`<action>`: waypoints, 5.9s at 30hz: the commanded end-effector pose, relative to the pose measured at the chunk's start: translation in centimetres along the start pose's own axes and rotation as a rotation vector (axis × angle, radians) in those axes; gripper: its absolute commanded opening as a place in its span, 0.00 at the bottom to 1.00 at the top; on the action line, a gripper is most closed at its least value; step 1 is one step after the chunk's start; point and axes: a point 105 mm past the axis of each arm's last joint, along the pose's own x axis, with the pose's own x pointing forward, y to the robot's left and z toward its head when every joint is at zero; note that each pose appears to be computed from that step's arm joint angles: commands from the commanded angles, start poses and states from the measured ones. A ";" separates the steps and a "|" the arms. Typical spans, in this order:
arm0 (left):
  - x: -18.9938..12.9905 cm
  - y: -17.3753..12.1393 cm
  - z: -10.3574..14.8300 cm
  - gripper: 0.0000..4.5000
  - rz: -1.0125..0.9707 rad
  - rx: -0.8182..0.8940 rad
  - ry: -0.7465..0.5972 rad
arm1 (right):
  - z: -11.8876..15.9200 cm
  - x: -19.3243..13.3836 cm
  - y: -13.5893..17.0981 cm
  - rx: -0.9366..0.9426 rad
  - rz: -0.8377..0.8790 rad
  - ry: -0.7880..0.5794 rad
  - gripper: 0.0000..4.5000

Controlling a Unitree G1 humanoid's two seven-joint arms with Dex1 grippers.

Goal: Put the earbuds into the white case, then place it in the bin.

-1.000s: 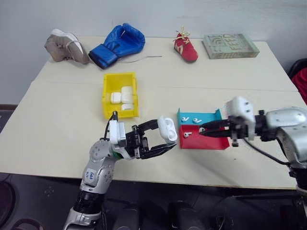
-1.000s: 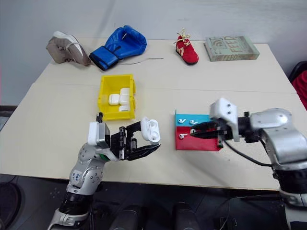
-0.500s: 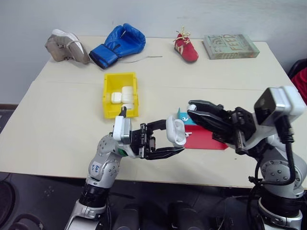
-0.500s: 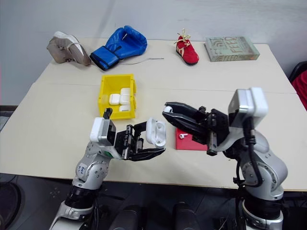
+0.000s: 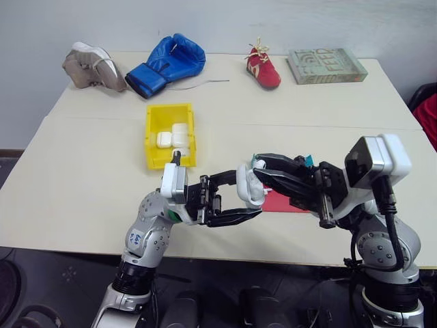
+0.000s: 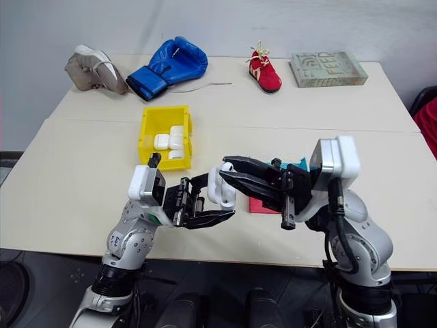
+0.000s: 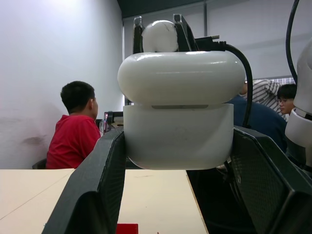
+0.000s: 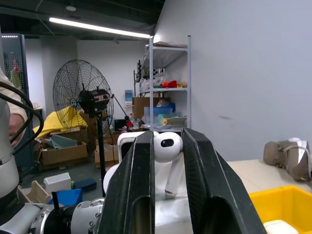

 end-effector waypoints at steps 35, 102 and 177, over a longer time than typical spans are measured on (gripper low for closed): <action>-6.0 1.0 -0.3 0.62 0.145 0.079 0.163 | 1.8 -13.5 -0.9 -0.200 -0.357 0.437 0.99; -6.1 0.0 -0.5 0.62 0.246 0.113 0.185 | -10.0 -9.3 -17.0 -0.330 0.225 1.486 0.46; -2.8 2.3 0.6 0.62 0.148 0.120 0.069 | -4.1 -0.2 -0.7 0.297 -0.071 0.288 0.09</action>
